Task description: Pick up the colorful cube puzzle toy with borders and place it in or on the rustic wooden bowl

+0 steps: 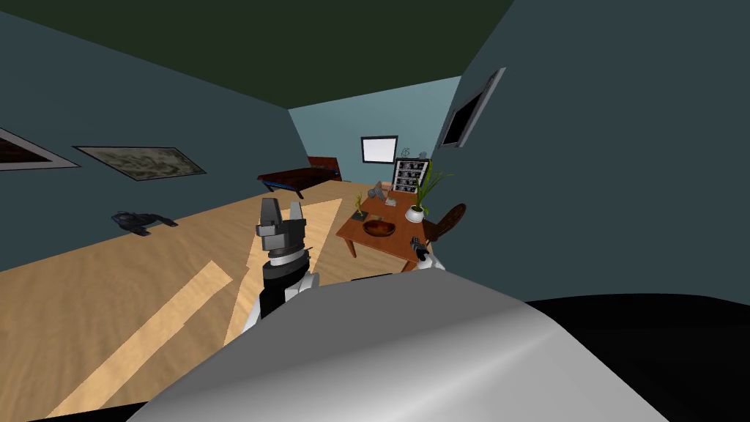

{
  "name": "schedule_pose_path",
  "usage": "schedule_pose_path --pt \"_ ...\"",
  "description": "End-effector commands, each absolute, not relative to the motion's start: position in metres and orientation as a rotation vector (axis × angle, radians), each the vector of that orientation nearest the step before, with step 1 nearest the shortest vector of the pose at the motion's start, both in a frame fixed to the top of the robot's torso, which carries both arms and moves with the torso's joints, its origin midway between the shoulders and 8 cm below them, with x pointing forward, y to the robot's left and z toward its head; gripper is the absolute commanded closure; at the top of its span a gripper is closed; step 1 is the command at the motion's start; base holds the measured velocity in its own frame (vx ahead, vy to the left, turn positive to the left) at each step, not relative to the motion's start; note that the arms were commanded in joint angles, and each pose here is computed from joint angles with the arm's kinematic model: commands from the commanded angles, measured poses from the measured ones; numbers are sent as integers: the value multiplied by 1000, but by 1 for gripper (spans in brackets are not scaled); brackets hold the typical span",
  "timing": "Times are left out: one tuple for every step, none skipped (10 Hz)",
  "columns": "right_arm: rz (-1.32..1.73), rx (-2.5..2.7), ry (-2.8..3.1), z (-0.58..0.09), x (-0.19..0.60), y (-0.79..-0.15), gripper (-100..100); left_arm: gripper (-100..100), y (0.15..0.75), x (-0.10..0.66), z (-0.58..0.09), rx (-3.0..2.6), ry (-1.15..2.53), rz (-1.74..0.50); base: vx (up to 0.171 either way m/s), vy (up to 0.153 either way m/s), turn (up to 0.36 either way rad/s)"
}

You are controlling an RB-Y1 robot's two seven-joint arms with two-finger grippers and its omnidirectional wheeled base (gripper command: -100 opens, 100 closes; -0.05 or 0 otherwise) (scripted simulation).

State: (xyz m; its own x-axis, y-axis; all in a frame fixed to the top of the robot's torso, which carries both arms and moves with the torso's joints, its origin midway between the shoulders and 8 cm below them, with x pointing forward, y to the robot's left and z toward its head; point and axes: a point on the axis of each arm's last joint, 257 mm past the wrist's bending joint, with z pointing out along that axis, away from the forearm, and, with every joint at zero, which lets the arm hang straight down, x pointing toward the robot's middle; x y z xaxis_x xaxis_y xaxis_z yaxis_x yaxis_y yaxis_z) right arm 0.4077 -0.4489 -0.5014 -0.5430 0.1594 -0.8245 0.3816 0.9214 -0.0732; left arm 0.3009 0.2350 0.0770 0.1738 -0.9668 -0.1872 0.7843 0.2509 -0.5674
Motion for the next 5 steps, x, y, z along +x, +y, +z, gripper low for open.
schedule_pose_path --pt "-316 395 2138 -499 410 -452 -100 0 235 301 77 -381 574 -1284 -17 -26 160" --pt "-321 408 2135 -498 409 -456 -100 0 235 301 77 -381 574 -1284 -23 -36 93" --pt "-328 408 2129 -497 412 -455 -100 0 235 301 77 -381 574 -1284 -25 -45 141" --pt "-338 431 2124 -496 408 -463 -100 0 235 301 77 -381 574 -1284 -24 -41 77" --pt "-340 424 2121 -496 413 -458 -100 0 235 301 77 -381 574 -1284 -37 -35 141"
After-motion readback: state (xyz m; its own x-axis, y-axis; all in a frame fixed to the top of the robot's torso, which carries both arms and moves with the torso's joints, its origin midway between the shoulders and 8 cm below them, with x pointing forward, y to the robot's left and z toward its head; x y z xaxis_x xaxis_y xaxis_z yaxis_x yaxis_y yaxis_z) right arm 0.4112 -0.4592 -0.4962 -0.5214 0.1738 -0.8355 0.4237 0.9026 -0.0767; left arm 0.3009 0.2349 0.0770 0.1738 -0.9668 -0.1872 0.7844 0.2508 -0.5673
